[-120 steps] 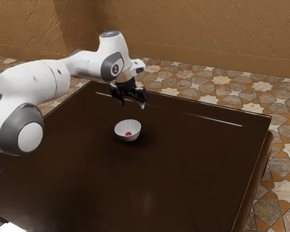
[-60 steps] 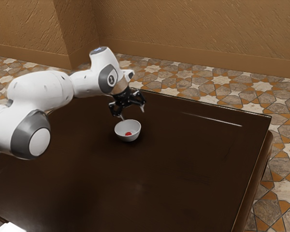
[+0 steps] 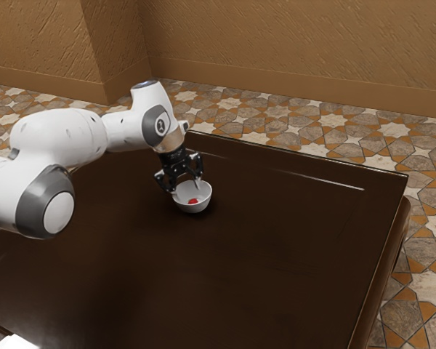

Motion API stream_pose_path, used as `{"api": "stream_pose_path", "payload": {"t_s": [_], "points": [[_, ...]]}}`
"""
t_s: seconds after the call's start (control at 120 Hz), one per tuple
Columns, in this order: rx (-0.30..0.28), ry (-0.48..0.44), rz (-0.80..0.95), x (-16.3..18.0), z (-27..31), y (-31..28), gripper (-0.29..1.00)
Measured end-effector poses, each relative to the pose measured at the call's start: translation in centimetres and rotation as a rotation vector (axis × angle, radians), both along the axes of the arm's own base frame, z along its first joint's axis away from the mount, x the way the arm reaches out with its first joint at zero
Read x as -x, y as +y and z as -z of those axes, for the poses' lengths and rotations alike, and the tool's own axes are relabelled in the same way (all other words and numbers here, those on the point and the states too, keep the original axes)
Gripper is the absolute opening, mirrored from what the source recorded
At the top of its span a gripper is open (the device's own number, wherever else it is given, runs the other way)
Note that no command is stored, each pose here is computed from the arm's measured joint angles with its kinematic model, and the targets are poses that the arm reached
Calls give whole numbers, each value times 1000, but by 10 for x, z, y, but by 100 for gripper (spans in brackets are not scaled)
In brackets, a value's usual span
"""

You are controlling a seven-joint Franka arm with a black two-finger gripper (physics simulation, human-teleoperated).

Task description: Take strawberry from the bowl

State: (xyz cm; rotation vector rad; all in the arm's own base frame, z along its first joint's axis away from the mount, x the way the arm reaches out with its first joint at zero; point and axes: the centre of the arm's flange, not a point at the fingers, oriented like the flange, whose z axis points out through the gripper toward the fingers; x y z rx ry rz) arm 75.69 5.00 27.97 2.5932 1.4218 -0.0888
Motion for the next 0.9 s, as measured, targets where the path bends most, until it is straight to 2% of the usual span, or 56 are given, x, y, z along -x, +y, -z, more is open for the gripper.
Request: {"api": "stream_pose_path", "payload": {"t_s": [0.142, 0.417, 0.517, 0.642, 0.9], "points": [[8, 9, -44, -1, 2, -3, 32], [16, 36, -104, -1, 26, -9, 27], [18, 35, -116, -2, 31, -13, 40], [23, 30, -136, -3, 31, -14, 41], [25, 37, -164, -3, 28, -14, 15]]}}
